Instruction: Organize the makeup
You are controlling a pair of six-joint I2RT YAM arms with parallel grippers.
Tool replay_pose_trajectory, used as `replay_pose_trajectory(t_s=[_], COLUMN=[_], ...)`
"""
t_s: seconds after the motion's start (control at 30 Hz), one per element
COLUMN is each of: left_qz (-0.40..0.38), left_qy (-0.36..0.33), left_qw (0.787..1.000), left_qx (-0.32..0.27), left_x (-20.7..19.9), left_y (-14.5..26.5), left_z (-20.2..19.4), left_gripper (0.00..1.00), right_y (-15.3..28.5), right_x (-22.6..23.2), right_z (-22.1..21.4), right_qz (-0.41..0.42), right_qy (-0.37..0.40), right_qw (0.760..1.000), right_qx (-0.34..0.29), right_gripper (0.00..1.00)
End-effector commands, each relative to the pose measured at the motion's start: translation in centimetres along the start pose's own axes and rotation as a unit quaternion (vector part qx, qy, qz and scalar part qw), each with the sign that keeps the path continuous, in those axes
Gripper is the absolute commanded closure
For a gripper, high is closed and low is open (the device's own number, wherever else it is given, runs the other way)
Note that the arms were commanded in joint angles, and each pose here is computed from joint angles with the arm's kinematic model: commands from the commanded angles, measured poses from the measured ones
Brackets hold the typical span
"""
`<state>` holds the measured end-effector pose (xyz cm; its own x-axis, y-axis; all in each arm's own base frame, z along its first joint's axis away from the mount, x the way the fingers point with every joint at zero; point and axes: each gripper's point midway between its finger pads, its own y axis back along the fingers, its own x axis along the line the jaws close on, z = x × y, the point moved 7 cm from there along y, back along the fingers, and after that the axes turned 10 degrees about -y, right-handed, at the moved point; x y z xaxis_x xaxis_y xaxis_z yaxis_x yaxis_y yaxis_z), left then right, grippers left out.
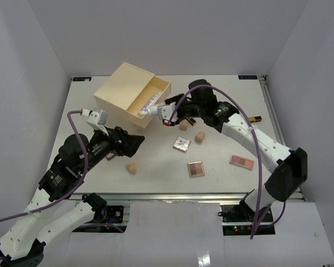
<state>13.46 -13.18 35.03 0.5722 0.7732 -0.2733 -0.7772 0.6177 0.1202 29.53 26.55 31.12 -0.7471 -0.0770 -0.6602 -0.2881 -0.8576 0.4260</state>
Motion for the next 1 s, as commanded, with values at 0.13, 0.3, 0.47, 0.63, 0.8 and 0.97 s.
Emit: replay_pose_trajectory(t_s=[0.13, 0.3, 0.47, 0.63, 0.8, 0.97], left_qz=[0.018, 0.029, 0.040, 0.049, 0.054, 0.061], left_qy=[0.014, 0.013, 0.008, 0.005, -0.002, -0.014], left_qw=[0.999, 0.999, 0.999, 0.999, 0.999, 0.998], left_qx=[-0.027, -0.026, -0.019, -0.017, -0.008, 0.004], left_x=[0.1, 0.3, 0.5, 0.8, 0.8, 0.9], left_y=[1.6, 1.9, 2.0, 2.0, 1.6, 1.2], left_z=[1.2, 1.3, 1.3, 1.3, 1.4, 1.6], left_gripper=[0.02, 0.02, 0.02, 0.02, 0.02, 0.02], right_y=[-3.7, -5.1, -5.9, -6.2, -6.6, -6.1], right_x=[-8.9, -9.4, -9.2, -9.1, -9.5, -9.9], right_z=[5.1, 4.5, 3.7, 3.4, 3.2, 3.8], right_qz=[-0.128, -0.127, -0.111, -0.105, -0.115, -0.128], right_qy=[0.148, 0.223, 0.272, 0.275, 0.270, 0.242], right_qw=[0.979, 0.961, 0.948, 0.948, 0.948, 0.956], right_qx=[0.058, 0.100, 0.124, 0.122, 0.122, 0.104], right_gripper=[0.87, 0.78, 0.76, 0.58, 0.31, 0.25])
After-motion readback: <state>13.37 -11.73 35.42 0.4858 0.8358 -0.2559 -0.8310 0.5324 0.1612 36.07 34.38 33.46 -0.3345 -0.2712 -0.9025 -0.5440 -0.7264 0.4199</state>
